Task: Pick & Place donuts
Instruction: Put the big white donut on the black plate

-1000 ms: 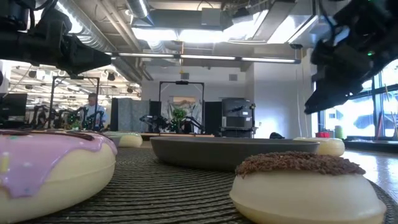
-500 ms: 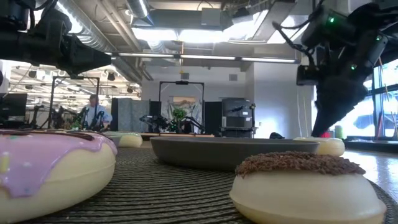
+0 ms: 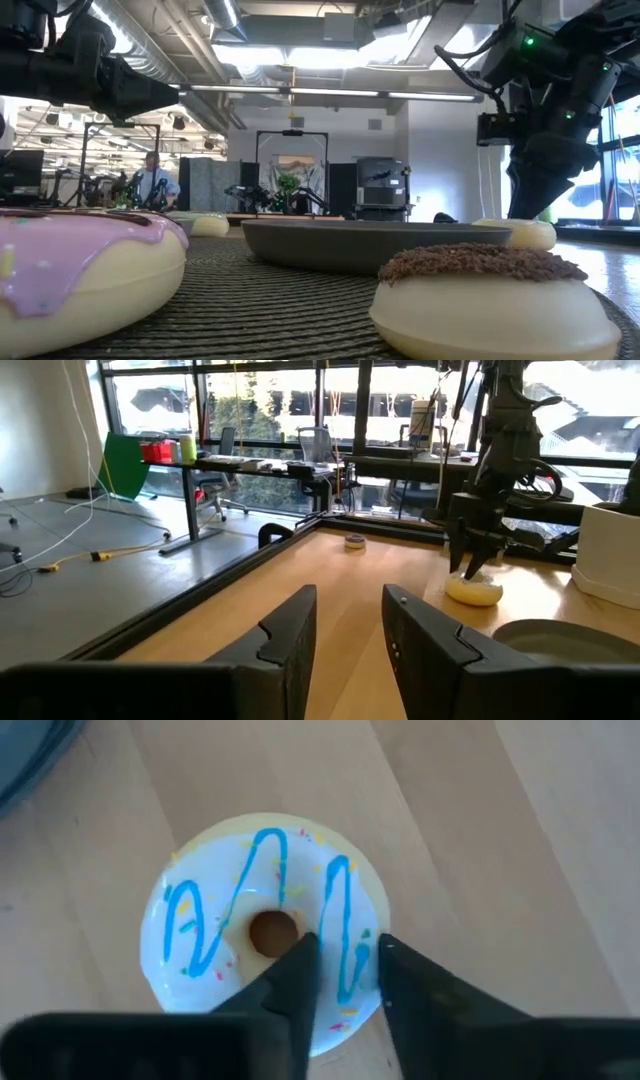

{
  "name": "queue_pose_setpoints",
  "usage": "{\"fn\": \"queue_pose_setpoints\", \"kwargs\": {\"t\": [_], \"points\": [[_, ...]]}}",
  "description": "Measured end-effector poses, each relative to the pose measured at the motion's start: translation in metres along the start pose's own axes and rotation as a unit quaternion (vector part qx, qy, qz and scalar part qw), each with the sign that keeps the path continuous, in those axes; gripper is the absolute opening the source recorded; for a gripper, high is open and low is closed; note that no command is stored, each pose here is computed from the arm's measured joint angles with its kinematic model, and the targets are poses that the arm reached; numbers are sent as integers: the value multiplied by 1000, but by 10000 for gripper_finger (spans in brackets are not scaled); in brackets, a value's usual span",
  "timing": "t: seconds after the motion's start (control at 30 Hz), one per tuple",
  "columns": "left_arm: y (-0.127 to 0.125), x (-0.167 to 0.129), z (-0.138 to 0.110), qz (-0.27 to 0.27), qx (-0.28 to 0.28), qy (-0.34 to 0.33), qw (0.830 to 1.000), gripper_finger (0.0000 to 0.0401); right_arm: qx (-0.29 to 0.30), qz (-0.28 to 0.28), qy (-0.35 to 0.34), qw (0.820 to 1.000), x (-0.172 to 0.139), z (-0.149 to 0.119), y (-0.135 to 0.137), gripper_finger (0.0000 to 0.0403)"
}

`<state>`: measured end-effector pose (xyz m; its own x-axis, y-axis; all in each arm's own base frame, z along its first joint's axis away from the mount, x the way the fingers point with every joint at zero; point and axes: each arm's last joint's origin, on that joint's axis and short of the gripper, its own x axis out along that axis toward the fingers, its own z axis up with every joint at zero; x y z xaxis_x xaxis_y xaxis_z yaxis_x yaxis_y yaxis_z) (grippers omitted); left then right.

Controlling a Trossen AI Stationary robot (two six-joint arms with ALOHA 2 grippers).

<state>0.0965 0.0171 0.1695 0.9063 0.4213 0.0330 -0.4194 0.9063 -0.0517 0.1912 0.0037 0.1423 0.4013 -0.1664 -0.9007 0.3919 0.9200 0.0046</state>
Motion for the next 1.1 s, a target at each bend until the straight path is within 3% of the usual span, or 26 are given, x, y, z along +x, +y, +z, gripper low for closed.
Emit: {"fn": "queue_pose_setpoints", "kwargs": {"t": [0.13, 0.27, 0.53, 0.63, 0.83, 1.1], "points": [[0, 0, 0, 0, 0, 0, 1000, 115, -11, -3, 4, 1000, -2, 2, -1, 41], [0, 0, 0, 0, 0, 0, 1000, 115, -26, 3, -19, 999, -16, 24, 5, 13], [0, 0, 0, 0, 0, 0, 1000, 113, -91, 57, -158, 982, -51, 85, 37, 39], [0, 0, 0, 0, 0, 0, 1000, 115, -122, 74, -178, 974, -42, 102, 53, 43], [0, 0, 0, 0, -1, 0, 1000, 114, -163, 127, -114, 972, -3, 120, 79, 45], [0, 0, 0, 0, -1, 0, 1000, 116, -172, 131, -68, 974, 27, 132, 94, 46]]}}
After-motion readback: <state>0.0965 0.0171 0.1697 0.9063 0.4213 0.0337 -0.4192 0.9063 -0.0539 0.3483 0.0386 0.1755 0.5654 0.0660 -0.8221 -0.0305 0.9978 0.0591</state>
